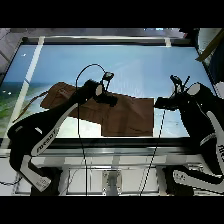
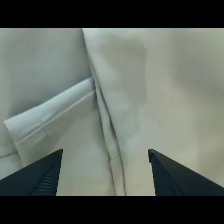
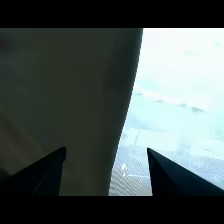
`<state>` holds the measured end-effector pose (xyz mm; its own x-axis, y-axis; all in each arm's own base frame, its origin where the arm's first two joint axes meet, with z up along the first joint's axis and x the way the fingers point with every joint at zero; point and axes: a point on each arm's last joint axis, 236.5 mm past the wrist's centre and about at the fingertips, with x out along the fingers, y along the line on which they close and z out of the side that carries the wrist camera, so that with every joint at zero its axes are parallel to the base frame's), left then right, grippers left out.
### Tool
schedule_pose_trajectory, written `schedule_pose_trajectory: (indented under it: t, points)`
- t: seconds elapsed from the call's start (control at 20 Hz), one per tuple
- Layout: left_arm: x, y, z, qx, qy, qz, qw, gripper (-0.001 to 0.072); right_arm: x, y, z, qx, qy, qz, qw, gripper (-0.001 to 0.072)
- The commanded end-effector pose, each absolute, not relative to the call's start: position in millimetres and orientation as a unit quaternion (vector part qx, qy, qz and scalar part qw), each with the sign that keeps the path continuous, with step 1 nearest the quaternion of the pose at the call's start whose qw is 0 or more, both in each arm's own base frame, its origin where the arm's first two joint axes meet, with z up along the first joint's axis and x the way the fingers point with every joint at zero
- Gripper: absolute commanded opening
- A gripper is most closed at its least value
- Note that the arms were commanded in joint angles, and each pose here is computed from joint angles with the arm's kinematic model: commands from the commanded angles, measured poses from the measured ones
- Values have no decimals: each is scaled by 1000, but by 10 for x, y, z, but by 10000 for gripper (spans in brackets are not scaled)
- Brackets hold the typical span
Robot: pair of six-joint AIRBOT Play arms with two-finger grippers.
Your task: Fold the clothes and pants, and hang the long-sleeved shirts on hangers.
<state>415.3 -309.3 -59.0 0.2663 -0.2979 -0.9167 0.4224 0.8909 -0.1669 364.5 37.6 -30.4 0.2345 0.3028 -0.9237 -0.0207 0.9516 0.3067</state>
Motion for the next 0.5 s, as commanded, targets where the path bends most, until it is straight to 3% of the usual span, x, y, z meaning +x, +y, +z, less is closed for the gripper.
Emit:
schedule_pose_trajectory:
  t: [0.0, 0.15, 0.45]
  points:
    - [4183, -3041, -598, 54, 563, -222, 794, 581, 3639, 389, -295, 120, 611, 106, 776, 549]
    - [4269, -2492, -483, 94, 577, -170, 794, 582, 3646, 383, -296, 120, 609, 105, 777, 548]
    - [4295, -2734, -596, -15, 593, -208, 778, 581, 3667, 401, -284, 125, 606, 106, 779, 549]
